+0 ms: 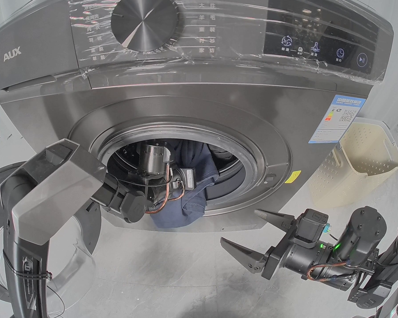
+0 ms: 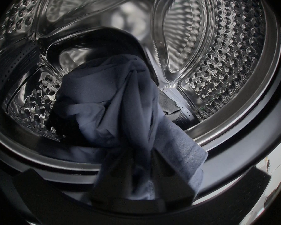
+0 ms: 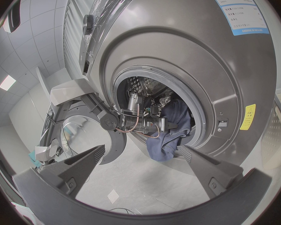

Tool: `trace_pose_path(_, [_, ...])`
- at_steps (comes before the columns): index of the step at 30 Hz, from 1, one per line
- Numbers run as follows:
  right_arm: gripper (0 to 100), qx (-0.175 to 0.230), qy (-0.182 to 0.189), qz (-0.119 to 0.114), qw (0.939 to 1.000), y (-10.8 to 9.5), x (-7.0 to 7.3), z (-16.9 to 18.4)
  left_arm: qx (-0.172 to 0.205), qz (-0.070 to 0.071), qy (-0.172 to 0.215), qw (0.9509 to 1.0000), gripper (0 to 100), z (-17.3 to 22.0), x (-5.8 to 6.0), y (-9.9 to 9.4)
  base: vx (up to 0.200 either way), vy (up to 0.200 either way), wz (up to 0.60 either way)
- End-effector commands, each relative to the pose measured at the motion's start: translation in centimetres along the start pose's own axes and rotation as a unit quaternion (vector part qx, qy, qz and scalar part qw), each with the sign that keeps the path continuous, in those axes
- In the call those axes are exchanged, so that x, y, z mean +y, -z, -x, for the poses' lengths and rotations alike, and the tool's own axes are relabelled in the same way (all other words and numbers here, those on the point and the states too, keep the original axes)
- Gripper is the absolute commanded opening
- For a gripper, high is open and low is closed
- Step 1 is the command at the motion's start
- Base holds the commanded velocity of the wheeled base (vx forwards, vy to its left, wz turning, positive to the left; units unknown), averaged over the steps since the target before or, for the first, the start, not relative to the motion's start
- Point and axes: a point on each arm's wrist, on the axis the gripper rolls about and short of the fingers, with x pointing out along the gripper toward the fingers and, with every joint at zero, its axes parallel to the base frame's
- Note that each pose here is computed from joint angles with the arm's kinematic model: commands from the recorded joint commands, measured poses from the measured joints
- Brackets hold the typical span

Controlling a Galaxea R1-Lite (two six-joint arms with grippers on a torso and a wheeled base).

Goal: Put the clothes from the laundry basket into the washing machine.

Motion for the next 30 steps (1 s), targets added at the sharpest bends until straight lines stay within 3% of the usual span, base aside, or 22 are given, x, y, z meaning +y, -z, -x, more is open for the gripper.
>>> trace_pose_path(1, [100, 0.0, 0.001, -0.001, 1.0, 0.0, 0.0, 0.0, 0.004, 0.001, -0.003, 1.0, 0, -1.2, 0.3, 0.7, 0.0, 0.0, 0.0])
trace_pose_path(4, [100, -0.001, -0.001, -0.001, 1.0, 0.0, 0.0, 0.0, -0.023, 0.005, 0.004, 0.9997, 0, -1.9, 0.0, -0.4, 0.0, 0.0, 0.0])
trace_pose_path(6, [100, 0.0, 0.0, -0.001, 1.0, 0.0, 0.0, 0.0, -0.058, 0.016, 0.012, 0.9981, 0, -2.1, -0.4, -2.2, 0.0, 0.0, 0.0])
trace_pose_path(8, [100, 0.0, 0.001, -0.001, 1.0, 0.0, 0.0, 0.0, -0.105, 0.041, 0.025, 0.9933, 0, -2.5, -0.8, -4.1, 0.0, 0.0, 0.0])
trace_pose_path(10, [100, 0.0, 0.0, -0.001, 1.0, 0.0, 0.0, 0.0, -0.157, 0.064, 0.033, 0.985, 0, -2.9, -1.0, -5.8, 0.0, 0.0, 0.0])
trace_pose_path(11, [100, 0.0, 0.0, -0.001, 1.0, 0.0, 0.0, 0.0, -0.157, 0.064, 0.033, 0.985, 0, -2.9, -1.0, -5.8, 0.0, 0.0, 0.0])
trace_pose_path(12, [100, 0.0, 0.001, -0.001, 1.0, 0.0, 0.0, 0.0, -0.19, 0.07, 0.028, 0.9789, 0, -3.2, -0.9, -7.0, 0.0, 0.0, 0.0])
trace_pose_path(15, [100, 0.0, 0.001, -0.001, 1.0, 0.0, -0.1, 0.0, -0.215, 0.074, 0.023, 0.9734, 0, -3.8, -0.8, -7.8, 0.0, 0.0, 0.0])
trace_pose_path(21, [100, 0.0, 0.001, 0.0, 1.0, 0.0, -0.1, 0.0, -0.231, 0.077, 0.017, 0.9698, 0, -4.5, -0.7, -7.6, 0.0, 0.0, 0.0])
trace_pose_path(22, [100, -0.001, 0.002, 0.0, 1.0, 0.0, -0.1, 0.0, -0.226, 0.076, 0.015, 0.9711, 100, -4.5, -0.6, -7.3, 0.0, 0.0, 0.0])
trace_pose_path(25, [100, -0.001, 0.003, 0.0, 1.0, 0.0, -0.2, 0.0, -0.215, 0.074, 0.017, 0.9737, 100, -4.4, -0.9, -6.8, 0.0, 0.0, 0.0])
trace_pose_path(27, [100, -0.001, 0.003, 0.0, 1.0, 0.0, -0.2, 0.0, -0.189, 0.07, 0.013, 0.9793, 100, -3.9, -1.1, -6.1, 0.0, 0.0, 0.0])
trace_pose_path(29, [100, -0.001, 0.002, 0.0, 1.0, 0.0, -0.1, 0.0, -0.155, 0.057, 0.011, 0.9862, 100, -3.4, -1.3, -5.2, 0.0, 0.0, 0.0])
trace_pose_path(30, [100, 0.0, 0.001, 0.0, 1.0, 0.0, -0.1, 0.0, -0.121, 0.04, 0.002, 0.9918, 100, -3.1, -1.1, -4.2, 0.0, 0.0, 0.0])
